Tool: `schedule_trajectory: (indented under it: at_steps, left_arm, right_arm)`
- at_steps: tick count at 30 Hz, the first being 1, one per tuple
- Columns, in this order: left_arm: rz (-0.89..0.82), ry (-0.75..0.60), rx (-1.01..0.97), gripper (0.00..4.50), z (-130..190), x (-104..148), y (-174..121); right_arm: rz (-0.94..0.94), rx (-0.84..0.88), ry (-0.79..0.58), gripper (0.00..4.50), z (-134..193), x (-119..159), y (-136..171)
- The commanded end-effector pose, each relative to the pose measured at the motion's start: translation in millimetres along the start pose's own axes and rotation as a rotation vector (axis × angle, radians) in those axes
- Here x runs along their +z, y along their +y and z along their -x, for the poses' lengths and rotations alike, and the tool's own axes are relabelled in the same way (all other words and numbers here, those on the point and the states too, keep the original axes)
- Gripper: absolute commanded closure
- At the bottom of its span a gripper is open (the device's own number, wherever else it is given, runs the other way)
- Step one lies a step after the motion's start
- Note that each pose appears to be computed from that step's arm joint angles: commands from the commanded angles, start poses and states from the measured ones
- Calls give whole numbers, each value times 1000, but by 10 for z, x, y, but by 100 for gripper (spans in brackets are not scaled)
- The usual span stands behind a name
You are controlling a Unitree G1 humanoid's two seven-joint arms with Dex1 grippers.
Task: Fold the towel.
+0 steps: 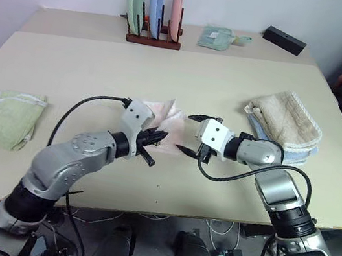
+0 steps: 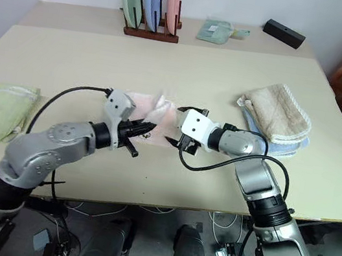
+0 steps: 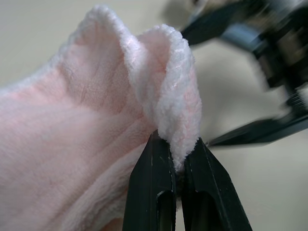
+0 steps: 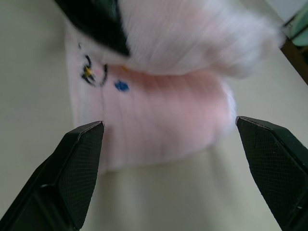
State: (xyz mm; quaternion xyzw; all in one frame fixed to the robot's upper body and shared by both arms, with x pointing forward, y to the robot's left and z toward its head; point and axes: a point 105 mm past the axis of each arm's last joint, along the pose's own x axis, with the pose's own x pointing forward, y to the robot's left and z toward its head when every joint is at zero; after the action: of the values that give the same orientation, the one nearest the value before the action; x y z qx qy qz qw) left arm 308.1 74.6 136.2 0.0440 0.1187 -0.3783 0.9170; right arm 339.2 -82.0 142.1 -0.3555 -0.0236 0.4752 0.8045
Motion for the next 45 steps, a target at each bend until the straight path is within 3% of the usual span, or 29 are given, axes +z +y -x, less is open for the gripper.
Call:
schedule_trajectory:
  at_steps: [1, 3, 6, 13, 15, 17, 19, 20, 25, 26, 30, 33, 35, 41, 45]
  left_arm:
    - [-18, 13, 27, 446, -67, -13, 24]
    - [0, 9, 15, 446, -77, -22, 3]
    - [25, -19, -28, 349, -35, 15, -59]
    - [5, -163, -180, 1, 344, 266, -231]
    - [35, -201, -165, 1, 485, 317, -157]
    - [65, -247, -73, 0, 598, 381, 44]
    - [71, -287, 83, 63, 698, 446, 342]
    - [77, -292, 132, 96, 730, 455, 437]
    - [-45, -255, 317, 338, 741, 478, 764]
    - [-56, -247, 330, 396, 689, 468, 791]
    - [-27, -255, 305, 396, 443, 434, 778]
    - [-14, -147, 246, 396, 172, 106, 680]
    - [-5, -81, 243, 396, 68, -113, 671]
    - [-1, 9, 279, 396, 11, -526, 717]
    - [38, -45, 270, 396, 5, -562, 656]
  right_arm:
    - [32, -54, -17, 0, 97, 63, -102]
    - [30, -63, -9, 0, 115, 38, -106]
    - [30, -70, 0, 0, 125, 16, -108]
    - [26, -78, 6, 0, 142, -1, -140]
    - [1, -92, -6, 0, 152, 17, -177]
    - [-43, -119, -26, 55, 167, 55, -247]
    - [-74, -142, -54, 125, 186, 120, -319]
    - [-82, -149, -65, 181, 192, 147, -342]
    - [-218, -188, -192, 424, 79, 456, -486]
    - [-252, -184, -213, 450, 21, 509, -482]
    - [-335, -152, -218, 450, -239, 564, -383]
    - [-467, -117, -185, 450, -509, 439, -202]
    - [-545, -117, -103, 450, -630, 194, -67]
    - [-573, -115, 68, 450, -610, -354, 225]
    - [-536, -123, 49, 450, -550, -338, 230]
